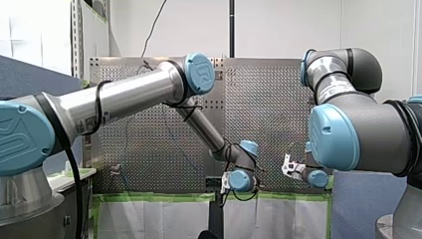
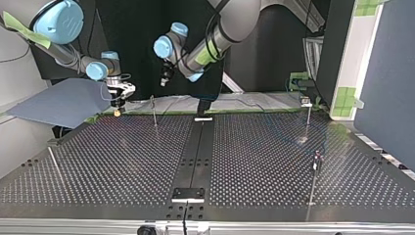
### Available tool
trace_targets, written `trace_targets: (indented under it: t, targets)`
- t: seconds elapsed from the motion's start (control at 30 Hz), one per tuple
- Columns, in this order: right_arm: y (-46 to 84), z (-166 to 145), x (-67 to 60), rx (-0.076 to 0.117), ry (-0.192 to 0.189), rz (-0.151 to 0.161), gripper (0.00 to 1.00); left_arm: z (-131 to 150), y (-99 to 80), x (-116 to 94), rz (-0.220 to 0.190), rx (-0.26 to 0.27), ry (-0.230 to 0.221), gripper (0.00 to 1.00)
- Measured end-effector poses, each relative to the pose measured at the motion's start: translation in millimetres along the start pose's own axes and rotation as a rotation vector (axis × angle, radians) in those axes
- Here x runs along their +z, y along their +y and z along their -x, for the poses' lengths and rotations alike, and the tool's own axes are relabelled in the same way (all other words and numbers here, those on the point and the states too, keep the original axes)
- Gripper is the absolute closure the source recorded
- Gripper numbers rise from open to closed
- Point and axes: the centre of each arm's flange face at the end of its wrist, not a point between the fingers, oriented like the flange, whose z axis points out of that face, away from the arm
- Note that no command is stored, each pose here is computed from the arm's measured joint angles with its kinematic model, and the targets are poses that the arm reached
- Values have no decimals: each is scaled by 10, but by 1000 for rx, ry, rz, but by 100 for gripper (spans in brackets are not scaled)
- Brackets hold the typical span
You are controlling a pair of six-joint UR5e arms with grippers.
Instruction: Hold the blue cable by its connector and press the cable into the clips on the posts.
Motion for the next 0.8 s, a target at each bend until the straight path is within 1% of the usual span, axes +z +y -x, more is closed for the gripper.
trace_targets:
  t: [0.13,0.23,0.37,0.53,0.63,0.8]
  targets:
    - [-17,15,-7,0,-3,-4,100,190,-63,-2,5,-51,-50,0]
    - [-31,21,-9,0,-5,-7,100,323,-97,36,5,-77,-84,0]
    - [-43,25,-9,0,-5,-9,100,485,-149,104,-2,-100,-129,0]
    - [-48,29,-8,0,-4,-10,100,553,-173,154,-9,-118,-168,0]
    - [-48,32,-8,0,-3,-10,100,500,-162,182,-10,-121,-173,0]
    - [-47,40,-9,1,-4,-9,100,273,-124,233,-6,-107,-152,0]
